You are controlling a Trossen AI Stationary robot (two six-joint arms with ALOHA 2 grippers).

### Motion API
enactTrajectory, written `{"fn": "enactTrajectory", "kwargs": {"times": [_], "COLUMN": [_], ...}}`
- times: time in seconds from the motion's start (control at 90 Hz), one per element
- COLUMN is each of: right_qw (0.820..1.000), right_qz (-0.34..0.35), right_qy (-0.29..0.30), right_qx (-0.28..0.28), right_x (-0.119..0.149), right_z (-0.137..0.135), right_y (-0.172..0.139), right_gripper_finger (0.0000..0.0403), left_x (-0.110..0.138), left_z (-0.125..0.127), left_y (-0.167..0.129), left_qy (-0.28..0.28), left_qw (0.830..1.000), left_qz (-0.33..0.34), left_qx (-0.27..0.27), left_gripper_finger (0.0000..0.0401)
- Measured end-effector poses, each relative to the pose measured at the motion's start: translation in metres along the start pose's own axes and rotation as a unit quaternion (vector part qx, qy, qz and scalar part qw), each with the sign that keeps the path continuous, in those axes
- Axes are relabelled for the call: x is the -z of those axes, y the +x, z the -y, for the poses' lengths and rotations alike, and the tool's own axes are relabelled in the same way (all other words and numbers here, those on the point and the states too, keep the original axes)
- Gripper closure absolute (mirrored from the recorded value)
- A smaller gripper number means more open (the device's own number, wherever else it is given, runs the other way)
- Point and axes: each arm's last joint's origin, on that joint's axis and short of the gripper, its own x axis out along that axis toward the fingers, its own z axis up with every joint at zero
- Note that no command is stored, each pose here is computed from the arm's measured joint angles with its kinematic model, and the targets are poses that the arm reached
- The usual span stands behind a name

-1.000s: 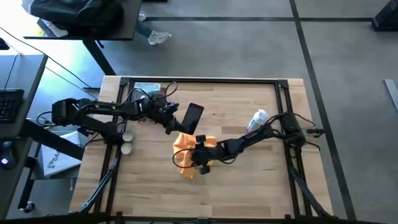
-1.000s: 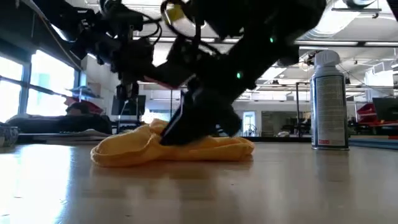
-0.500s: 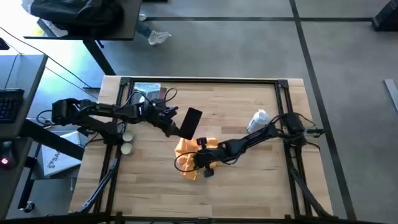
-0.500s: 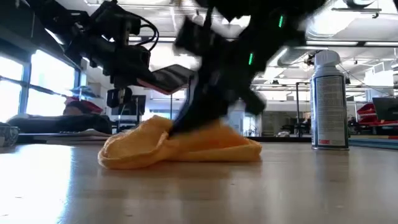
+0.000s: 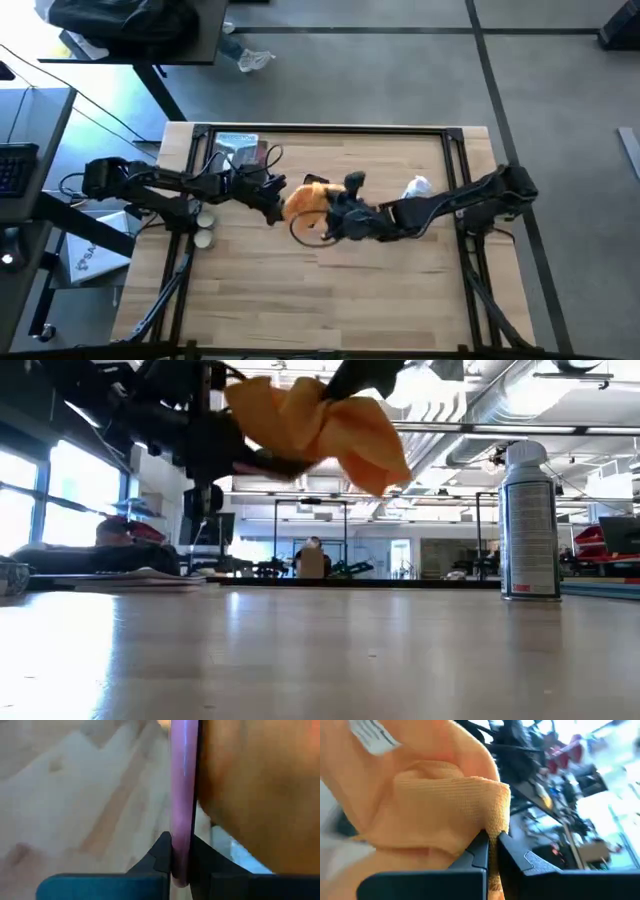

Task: Apply microfiber cloth
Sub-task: Wipe the front and back of the cellphone with the yellow microfiber cloth

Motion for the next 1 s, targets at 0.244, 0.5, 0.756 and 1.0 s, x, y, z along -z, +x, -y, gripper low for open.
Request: {"fn": "enactTrajectory", "kwargs": {"times": [0.244,0.5,0.756,1.0], "right_qw": [0.998,0.995,0.997,0.996], "right_qz": [0.037,0.049,0.058,0.092], "right_qy": [0.019,0.032,-0.009,-0.012], "right_qx": [-0.049,-0.078,-0.042,-0.02], "right_x": [-0.005,-0.01,-0.018,-0.026], "right_z": [-0.032,-0.059,-0.065,-0.035], "right_y": [0.024,0.015,-0.025,-0.047], "right_gripper_finger": [0.0403,0.0403,0.0403,0.0403], "left_x": [0.003,0.007,0.009,0.021], "left_z": [0.021,0.026,0.042,0.058], "left_y": [0.006,0.008,0.008,0.01], "left_qy": [0.009,0.035,0.079,0.128], "left_qw": [0.998,0.996,0.989,0.98], "left_qz": [0.052,0.067,0.09,0.078], "left_qx": [0.046,0.05,0.092,0.132], "left_gripper_finger": [0.0391,0.039,0.0389,0.0389]}}
